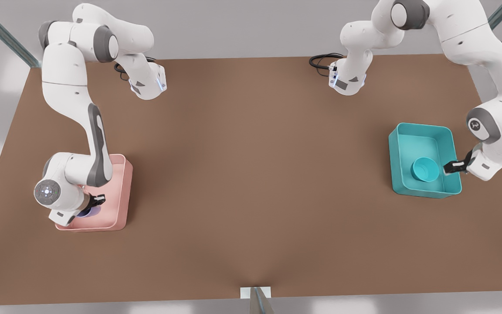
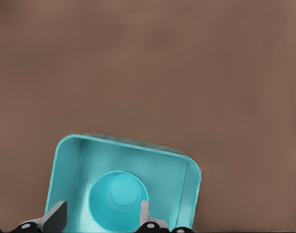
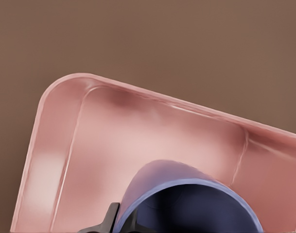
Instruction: Put the bowls and cups in different boxes
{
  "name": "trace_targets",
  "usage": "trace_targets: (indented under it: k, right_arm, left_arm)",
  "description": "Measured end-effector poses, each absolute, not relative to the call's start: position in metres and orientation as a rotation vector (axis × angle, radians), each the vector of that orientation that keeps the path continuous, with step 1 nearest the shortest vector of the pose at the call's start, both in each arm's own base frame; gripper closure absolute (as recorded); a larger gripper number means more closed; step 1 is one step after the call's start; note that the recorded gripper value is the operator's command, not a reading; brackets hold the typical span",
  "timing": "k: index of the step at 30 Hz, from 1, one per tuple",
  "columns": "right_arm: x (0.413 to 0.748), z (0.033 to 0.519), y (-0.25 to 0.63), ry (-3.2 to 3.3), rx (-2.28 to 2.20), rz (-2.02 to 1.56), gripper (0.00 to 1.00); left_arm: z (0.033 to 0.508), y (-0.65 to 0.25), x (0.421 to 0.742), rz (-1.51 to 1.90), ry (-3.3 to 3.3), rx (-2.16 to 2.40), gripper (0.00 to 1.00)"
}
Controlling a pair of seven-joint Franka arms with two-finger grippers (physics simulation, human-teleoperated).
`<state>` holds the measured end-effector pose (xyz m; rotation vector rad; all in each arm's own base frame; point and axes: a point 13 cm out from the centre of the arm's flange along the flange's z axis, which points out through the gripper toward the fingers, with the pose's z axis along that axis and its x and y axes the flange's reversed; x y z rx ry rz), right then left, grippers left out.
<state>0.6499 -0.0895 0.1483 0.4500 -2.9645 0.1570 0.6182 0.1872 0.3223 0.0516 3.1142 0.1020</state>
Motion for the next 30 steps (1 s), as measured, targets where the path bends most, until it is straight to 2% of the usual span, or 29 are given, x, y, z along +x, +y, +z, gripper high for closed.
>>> trace_targets:
  k: [1,2,4,5,6,12,16,19,22,25,27,30]
  right_arm:
    - [0.648,0.142,-0.089,-2.957,0.461,0.145,0.79]
    - [0.647,0.136,-0.088,-2.949,0.473,0.136,0.79]
    - [0.646,0.129,-0.087,-2.94,0.497,0.122,0.79]
    - [0.645,0.126,-0.087,-2.936,0.509,0.118,0.31]
    - [0.645,0.122,-0.086,-2.931,0.517,0.114,0.0]
    - [0.649,0.124,-0.09,-2.933,0.545,0.147,0.0]
    - [0.654,0.153,-0.083,-2.962,0.569,0.116,0.0]
    - [0.652,0.221,-0.076,-2.999,0.592,0.084,0.0]
    - [0.646,0.345,-0.051,-3.05,0.623,0.078,0.0]
    - [0.616,0.439,-0.021,-3.051,0.632,0.104,0.0]
    - [0.594,0.466,-0.011,-3.03,0.611,0.116,0.0]
    - [0.572,0.47,-0.01,-2.977,0.543,0.113,0.0]
  left_arm:
    - [0.373,0.115,0.647,0.089,3.065,0.226,0.0]
    - [0.407,0.046,0.658,0.076,3.034,0.377,0.0]
    - [0.436,-0.023,0.651,0.066,3.04,0.514,0.0]
    - [0.44,-0.027,0.644,0.066,3.067,0.512,0.0]
    - [0.441,-0.025,0.637,0.065,3.098,0.496,0.0]
    - [0.439,-0.033,0.609,0.061,3.217,0.448,0.0]
    - [0.438,-0.034,0.6,0.062,3.256,0.407,0.0]
    - [0.436,-0.035,0.596,0.063,3.276,0.38,0.0]
    - [0.435,-0.035,0.594,0.062,3.289,0.352,0.0]
    - [0.434,-0.034,0.593,0.064,3.298,0.328,0.0]
    - [0.434,-0.035,0.592,0.065,3.301,0.316,0.0]
    - [0.441,-0.045,0.593,0.062,3.286,0.326,0.0]
